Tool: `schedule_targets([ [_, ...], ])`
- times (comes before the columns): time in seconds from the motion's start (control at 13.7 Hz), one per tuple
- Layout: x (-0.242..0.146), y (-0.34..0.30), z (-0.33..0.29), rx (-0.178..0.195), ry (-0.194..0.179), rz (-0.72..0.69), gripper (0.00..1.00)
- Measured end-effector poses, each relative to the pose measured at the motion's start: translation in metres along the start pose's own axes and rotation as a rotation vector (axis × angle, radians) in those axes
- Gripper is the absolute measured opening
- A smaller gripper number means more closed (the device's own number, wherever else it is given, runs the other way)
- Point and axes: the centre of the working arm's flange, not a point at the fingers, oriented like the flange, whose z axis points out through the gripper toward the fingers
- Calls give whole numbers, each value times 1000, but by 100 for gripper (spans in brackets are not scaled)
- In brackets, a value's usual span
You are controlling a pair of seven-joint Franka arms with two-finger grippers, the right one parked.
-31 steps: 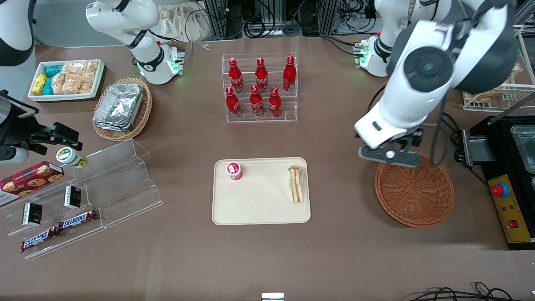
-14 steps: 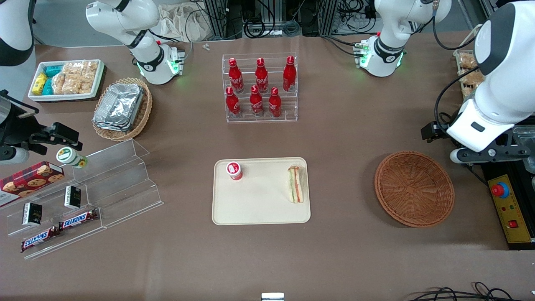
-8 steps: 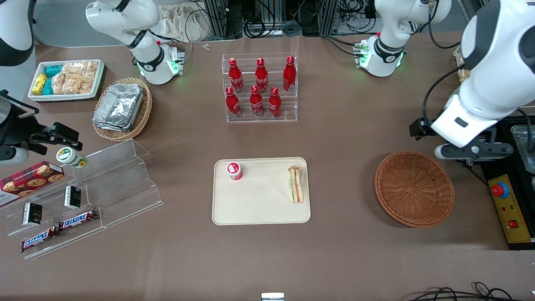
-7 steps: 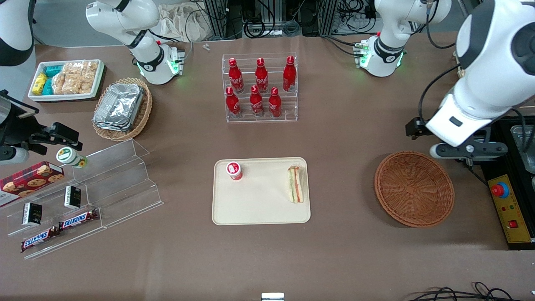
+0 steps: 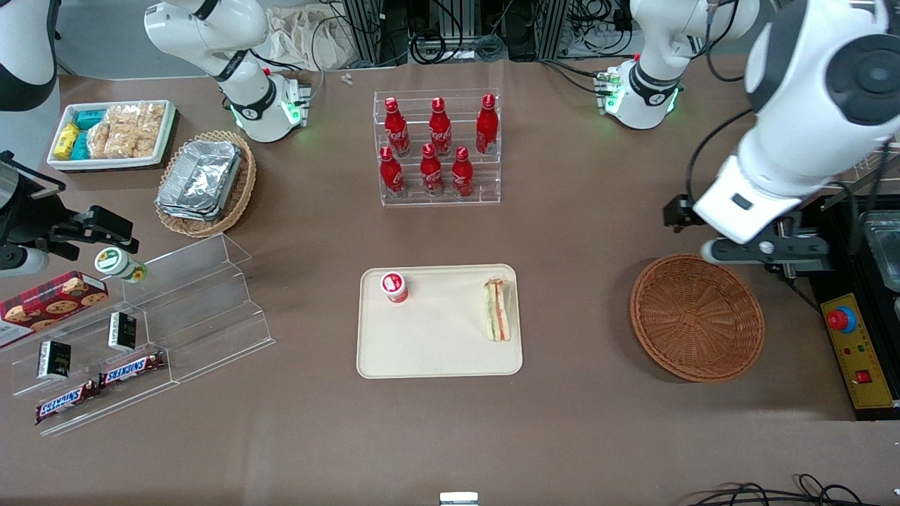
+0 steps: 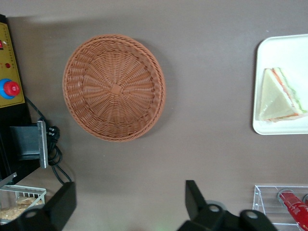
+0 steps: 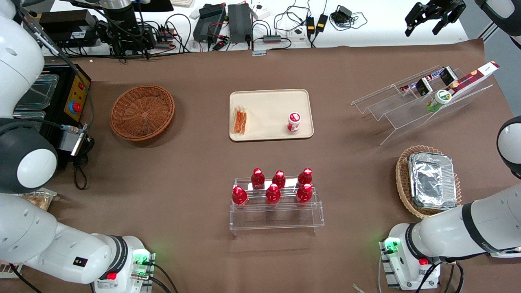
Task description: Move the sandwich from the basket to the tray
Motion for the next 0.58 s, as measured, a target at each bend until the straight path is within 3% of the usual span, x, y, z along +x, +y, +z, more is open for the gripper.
schedule_targets([
  [0.36, 8, -55, 2, -29, -6, -59, 100],
  [0.58, 5, -83, -5, -41, 10, -50, 100],
])
